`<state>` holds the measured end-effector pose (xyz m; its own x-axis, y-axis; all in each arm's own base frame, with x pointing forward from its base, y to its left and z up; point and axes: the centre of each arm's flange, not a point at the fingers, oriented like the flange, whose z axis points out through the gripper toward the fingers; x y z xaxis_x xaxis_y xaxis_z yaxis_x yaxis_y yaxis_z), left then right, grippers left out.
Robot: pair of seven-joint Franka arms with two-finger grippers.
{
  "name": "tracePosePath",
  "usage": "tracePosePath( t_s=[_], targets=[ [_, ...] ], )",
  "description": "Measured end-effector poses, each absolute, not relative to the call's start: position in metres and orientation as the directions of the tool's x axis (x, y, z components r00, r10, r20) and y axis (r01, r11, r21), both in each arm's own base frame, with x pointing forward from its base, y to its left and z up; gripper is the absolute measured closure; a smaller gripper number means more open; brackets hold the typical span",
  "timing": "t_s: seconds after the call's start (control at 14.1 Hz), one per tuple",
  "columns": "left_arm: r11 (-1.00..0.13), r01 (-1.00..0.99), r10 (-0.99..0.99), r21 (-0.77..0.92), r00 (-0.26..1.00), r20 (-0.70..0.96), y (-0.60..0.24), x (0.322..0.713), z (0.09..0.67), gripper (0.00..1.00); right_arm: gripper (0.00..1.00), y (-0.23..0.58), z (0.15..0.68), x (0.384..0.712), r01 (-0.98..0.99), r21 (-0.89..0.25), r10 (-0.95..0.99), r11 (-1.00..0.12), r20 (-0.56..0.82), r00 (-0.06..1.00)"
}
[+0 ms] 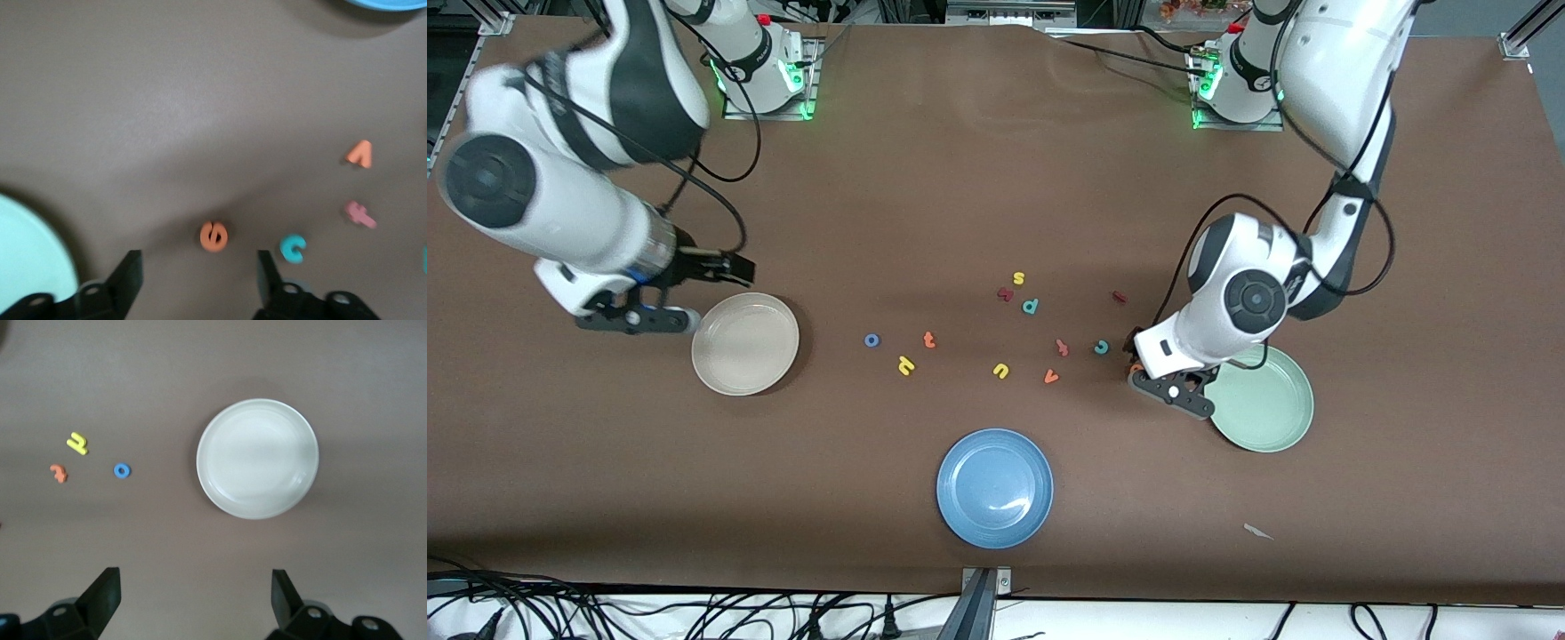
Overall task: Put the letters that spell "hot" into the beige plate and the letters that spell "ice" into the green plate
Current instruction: 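Reach the left gripper to the orange 6 while the right gripper reaches the blue o, then carry the orange 6 onto the green plate while the right gripper grasps the blue o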
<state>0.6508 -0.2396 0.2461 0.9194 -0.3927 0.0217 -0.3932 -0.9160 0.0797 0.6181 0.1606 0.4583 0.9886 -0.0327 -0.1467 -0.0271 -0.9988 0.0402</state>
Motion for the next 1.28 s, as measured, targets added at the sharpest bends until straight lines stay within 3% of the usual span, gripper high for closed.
tracePosePath(
  t_s=[0.07, 0.21, 0.71, 1.28],
  targets=[
    [-0.916, -0.393, -0.392, 0.079, 0.919, 0.025, -0.241, 0.651, 0.232, 0.28, 0.0, 0.166, 0.439, 0.623, -0.034, 0.041, -0.04, -0.999, -0.136, 0.99],
    [-0.913, -0.401, -0.4, 0.08, 0.916, 0.022, -0.248, 0.647, 0.212, 0.38, 0.0, 0.184, 0.401, 0.626, -0.061, 0.045, -0.066, -0.997, -0.108, 0.992],
    [-0.909, -0.409, -0.411, 0.081, 0.912, -0.009, -0.252, 0.637, 0.187, 0.39, 0.0, 0.242, 0.292, 0.625, -0.071, 0.022, -0.073, -0.997, -0.115, 0.991],
    [-0.91, -0.407, -0.409, 0.08, 0.912, -0.012, -0.25, 0.633, 0.176, 0.39, 0.0, 0.275, 0.225, 0.615, -0.103, -0.021, -0.1, -0.994, -0.108, 0.989]
  ],
)
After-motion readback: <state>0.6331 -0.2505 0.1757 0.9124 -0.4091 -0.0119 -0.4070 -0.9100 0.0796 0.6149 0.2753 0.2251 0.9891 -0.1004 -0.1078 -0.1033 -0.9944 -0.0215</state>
